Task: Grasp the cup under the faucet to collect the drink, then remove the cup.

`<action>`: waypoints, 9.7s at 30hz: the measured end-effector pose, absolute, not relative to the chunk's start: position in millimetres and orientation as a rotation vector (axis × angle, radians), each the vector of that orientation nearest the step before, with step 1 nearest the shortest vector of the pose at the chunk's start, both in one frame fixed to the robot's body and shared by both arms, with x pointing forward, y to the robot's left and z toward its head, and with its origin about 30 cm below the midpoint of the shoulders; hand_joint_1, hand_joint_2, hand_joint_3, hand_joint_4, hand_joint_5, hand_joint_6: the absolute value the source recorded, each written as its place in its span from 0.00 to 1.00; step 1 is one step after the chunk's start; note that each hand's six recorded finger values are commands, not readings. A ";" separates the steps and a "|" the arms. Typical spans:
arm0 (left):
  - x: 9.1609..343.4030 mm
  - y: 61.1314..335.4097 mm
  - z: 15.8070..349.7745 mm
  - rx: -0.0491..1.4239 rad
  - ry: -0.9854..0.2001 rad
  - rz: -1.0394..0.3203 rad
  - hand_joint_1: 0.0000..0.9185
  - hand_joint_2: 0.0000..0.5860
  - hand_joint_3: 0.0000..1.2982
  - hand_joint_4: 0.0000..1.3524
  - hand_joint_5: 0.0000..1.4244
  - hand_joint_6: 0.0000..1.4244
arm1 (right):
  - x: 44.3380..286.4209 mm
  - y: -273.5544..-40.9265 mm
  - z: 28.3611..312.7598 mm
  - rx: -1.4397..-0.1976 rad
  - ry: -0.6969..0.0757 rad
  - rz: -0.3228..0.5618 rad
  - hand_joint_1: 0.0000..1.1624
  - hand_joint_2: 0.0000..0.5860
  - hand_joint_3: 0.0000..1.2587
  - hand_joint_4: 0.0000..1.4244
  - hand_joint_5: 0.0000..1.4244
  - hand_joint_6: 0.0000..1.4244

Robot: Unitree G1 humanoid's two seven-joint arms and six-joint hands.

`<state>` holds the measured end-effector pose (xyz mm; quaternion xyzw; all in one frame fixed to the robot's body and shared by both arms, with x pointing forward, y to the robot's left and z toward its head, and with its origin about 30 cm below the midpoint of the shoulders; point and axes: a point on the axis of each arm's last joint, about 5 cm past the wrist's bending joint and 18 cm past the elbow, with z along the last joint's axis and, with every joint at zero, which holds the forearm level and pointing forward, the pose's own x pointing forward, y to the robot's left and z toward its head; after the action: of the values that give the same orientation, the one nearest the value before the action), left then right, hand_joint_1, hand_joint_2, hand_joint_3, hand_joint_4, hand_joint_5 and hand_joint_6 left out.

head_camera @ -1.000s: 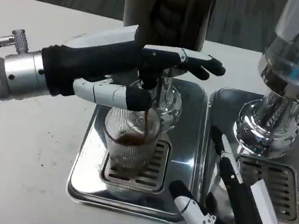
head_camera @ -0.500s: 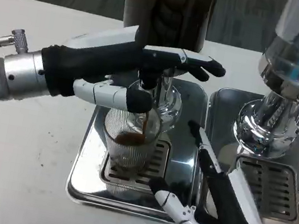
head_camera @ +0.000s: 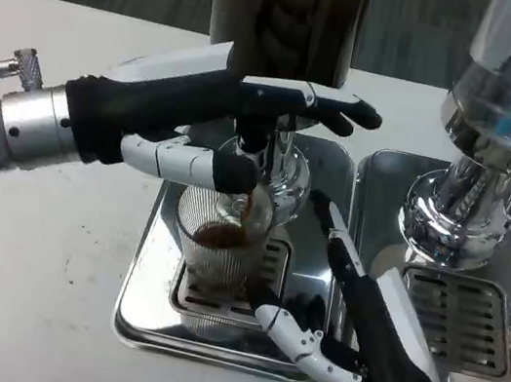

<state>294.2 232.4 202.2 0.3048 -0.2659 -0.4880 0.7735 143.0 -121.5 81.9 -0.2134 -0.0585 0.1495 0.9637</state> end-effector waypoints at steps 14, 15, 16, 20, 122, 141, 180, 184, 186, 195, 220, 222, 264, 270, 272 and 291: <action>291.4 236.8 199.4 0.639 -0.583 -0.986 0.00 0.18 0.13 0.06 0.10 0.05 | 154.7 -116.4 80.4 -0.422 -0.124 0.328 0.40 0.40 0.00 0.00 0.00 0.00; 290.6 238.0 198.6 0.638 -0.584 -0.972 0.00 0.18 0.13 0.06 0.10 0.05 | 155.3 -116.4 79.8 -0.419 -0.121 0.329 0.40 0.41 0.00 0.00 0.00 0.00; 289.9 239.5 197.7 0.637 -0.584 -0.954 0.00 0.18 0.13 0.06 0.10 0.05 | 155.8 -116.4 78.9 -0.417 -0.116 0.330 0.40 0.41 0.00 0.00 0.00 0.00; 287.5 243.5 195.6 0.640 -0.593 -0.903 0.00 0.19 0.13 0.06 0.10 0.05 | 156.5 -115.7 78.1 -0.416 -0.114 0.332 0.40 0.41 0.00 0.00 0.00 0.00; 200.6 326.7 131.6 0.538 -0.369 -0.356 0.00 0.18 0.25 0.15 0.15 0.07 | 207.1 -91.5 64.5 -0.457 -0.123 0.473 0.47 0.34 0.00 0.00 0.00 0.00; 199.4 327.8 130.4 0.529 -0.349 -0.353 0.00 0.21 0.27 0.18 0.16 0.08 | 198.4 -80.6 61.5 -0.499 -0.102 0.431 0.50 0.35 0.00 0.00 0.01 0.06; 194.2 333.5 130.6 0.542 -0.321 -0.347 0.00 0.23 0.27 0.21 0.18 0.11 | 180.8 -63.3 54.6 -0.550 -0.179 0.254 0.50 0.37 0.21 0.25 0.34 0.45; 194.2 333.5 130.6 0.542 -0.321 -0.347 0.00 0.23 0.26 0.21 0.18 0.11 | 177.8 -63.7 52.7 -0.543 -0.185 0.233 0.50 0.36 0.22 0.28 0.37 0.48; 194.2 333.5 130.6 0.543 -0.320 -0.347 0.00 0.23 0.26 0.21 0.18 0.11 | 176.5 -63.8 52.1 -0.540 -0.188 0.227 0.51 0.36 0.23 0.29 0.38 0.49; 194.3 333.3 130.1 0.543 -0.317 -0.350 0.00 0.23 0.25 0.21 0.18 0.11 | 172.6 -65.5 49.9 -0.528 -0.192 0.188 0.51 0.36 0.25 0.31 0.41 0.53; 201.3 329.7 125.9 0.531 -0.289 -0.384 0.00 0.23 0.24 0.20 0.18 0.11 | 159.0 -84.5 44.9 -0.507 -0.184 0.067 0.53 0.39 0.32 0.38 0.49 0.65; 201.6 329.0 125.7 0.532 -0.287 -0.391 0.00 0.23 0.23 0.20 0.18 0.11 | 157.1 -86.1 44.4 -0.503 -0.181 0.054 0.53 0.39 0.33 0.38 0.50 0.66; 183.0 309.6 114.7 0.843 -0.357 -0.672 0.00 0.21 0.03 0.00 0.00 0.02 | 138.4 -107.0 64.3 -0.426 -0.251 -0.102 0.58 0.41 0.37 0.41 0.54 0.73; 178.1 312.2 115.8 0.884 -0.381 -0.656 0.00 0.21 0.02 0.00 0.00 0.02 | 137.4 -109.2 68.1 -0.425 -0.266 -0.107 0.58 0.40 0.37 0.41 0.54 0.73; 173.8 312.9 113.4 0.888 -0.376 -0.657 0.00 0.21 0.01 0.00 0.00 0.01 | 135.6 -109.4 68.3 -0.422 -0.269 -0.107 0.58 0.40 0.37 0.41 0.55 0.73; 148.3 307.5 110.0 0.857 -0.435 -0.712 0.00 0.19 0.01 0.00 0.00 0.01 | 97.6 -126.9 74.2 -0.442 -0.256 -0.090 0.58 0.39 0.38 0.42 0.55 0.74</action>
<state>148.3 307.5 110.0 0.4033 -0.2049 -0.3351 0.8265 97.6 -126.9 74.2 -0.2187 -0.1266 -0.0444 0.9665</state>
